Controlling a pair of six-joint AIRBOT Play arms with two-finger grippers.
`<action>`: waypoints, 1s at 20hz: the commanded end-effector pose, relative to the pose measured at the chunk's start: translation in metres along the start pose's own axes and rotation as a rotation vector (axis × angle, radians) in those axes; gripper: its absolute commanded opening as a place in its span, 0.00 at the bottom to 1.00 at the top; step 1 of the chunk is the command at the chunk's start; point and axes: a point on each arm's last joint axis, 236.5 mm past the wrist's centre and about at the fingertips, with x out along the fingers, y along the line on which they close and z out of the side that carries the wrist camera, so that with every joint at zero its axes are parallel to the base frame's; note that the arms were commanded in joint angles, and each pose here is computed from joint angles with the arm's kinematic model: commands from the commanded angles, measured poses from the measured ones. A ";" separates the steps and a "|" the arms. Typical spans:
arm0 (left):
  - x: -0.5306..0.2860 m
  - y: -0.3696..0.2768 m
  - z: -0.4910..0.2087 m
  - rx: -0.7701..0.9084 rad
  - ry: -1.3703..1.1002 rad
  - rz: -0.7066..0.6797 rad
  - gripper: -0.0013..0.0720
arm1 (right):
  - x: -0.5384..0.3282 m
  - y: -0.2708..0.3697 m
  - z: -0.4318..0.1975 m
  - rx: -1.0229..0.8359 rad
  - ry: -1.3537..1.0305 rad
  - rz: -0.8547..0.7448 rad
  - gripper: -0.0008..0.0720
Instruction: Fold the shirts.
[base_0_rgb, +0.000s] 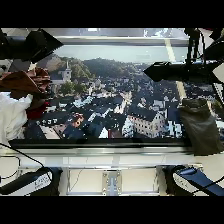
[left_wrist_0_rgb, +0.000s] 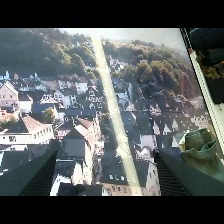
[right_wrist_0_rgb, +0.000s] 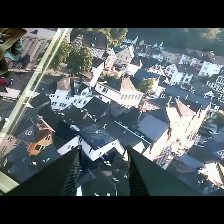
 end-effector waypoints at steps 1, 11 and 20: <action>0.000 0.000 0.000 0.000 0.000 0.001 0.99 | 0.000 0.001 0.000 -0.001 -0.002 0.001 0.48; 0.001 0.001 0.000 -0.001 0.000 0.001 0.99 | 0.000 0.001 0.000 -0.001 -0.002 0.001 0.48; -0.015 0.097 0.020 0.034 -0.053 0.309 0.99 | -0.003 -0.006 0.035 0.000 -0.146 -0.025 0.48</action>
